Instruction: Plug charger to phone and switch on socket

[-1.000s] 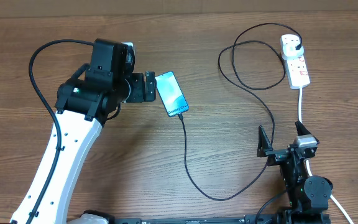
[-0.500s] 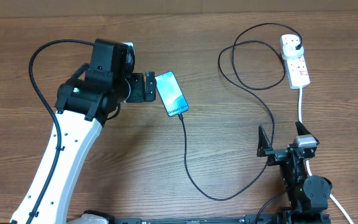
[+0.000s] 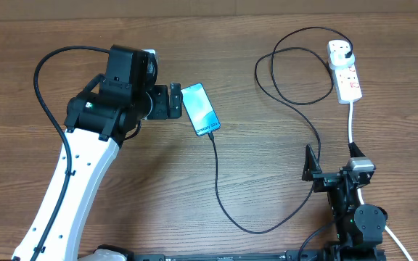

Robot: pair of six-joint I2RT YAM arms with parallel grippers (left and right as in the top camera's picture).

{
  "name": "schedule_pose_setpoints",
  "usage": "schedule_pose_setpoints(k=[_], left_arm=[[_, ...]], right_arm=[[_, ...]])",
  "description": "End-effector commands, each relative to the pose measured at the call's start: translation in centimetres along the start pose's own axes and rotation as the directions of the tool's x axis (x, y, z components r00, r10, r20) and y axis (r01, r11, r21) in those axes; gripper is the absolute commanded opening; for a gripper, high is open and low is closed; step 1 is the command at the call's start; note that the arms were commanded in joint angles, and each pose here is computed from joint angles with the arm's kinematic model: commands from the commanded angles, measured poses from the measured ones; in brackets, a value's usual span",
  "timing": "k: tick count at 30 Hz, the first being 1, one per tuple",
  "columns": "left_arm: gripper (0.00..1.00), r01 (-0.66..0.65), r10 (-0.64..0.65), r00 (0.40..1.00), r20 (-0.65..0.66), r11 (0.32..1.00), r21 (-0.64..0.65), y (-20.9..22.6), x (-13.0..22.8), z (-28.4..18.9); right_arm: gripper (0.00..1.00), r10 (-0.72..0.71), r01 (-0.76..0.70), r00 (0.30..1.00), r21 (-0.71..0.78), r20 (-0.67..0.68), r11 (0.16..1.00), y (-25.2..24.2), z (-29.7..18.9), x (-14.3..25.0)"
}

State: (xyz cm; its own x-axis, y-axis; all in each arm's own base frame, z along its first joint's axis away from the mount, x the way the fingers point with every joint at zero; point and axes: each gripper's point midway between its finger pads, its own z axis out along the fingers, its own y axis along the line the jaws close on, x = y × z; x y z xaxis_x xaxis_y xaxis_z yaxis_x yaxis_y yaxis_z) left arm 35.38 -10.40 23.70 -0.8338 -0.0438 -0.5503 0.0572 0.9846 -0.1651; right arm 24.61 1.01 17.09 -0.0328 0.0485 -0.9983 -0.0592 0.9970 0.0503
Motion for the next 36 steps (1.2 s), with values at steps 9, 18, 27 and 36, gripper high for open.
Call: schedule_pose_setpoints(k=[9, 18, 27, 36], left_arm=[[1.00, -0.016, 0.016, 1.000, 0.001, 1.000, -0.010, 0.14, -0.05, 0.17], [1.00, -0.016, 0.016, 1.000, 0.001, 1.000, -0.010, 0.14, -0.05, 0.17], [0.99, -0.016, 0.016, 1.000, 0.001, 1.000, -0.010, 0.14, -0.05, 0.17], [0.99, -0.016, 0.016, 1.000, 0.001, 1.000, -0.010, 0.14, -0.05, 0.17]], right_arm=[[1.00, -0.040, 0.041, 0.999, -0.007, 0.004, 0.999, 0.16, 0.01, 0.17], [1.00, -0.031, 0.031, 0.999, -0.007, 0.006, 0.999, 0.16, 0.01, 0.12], [1.00, -0.032, 0.032, 0.999, -0.004, 0.006, 0.999, 0.08, 0.01, 0.12], [1.00, -0.032, 0.032, 0.999, -0.004, 0.006, 0.999, 0.08, 0.01, 0.12]])
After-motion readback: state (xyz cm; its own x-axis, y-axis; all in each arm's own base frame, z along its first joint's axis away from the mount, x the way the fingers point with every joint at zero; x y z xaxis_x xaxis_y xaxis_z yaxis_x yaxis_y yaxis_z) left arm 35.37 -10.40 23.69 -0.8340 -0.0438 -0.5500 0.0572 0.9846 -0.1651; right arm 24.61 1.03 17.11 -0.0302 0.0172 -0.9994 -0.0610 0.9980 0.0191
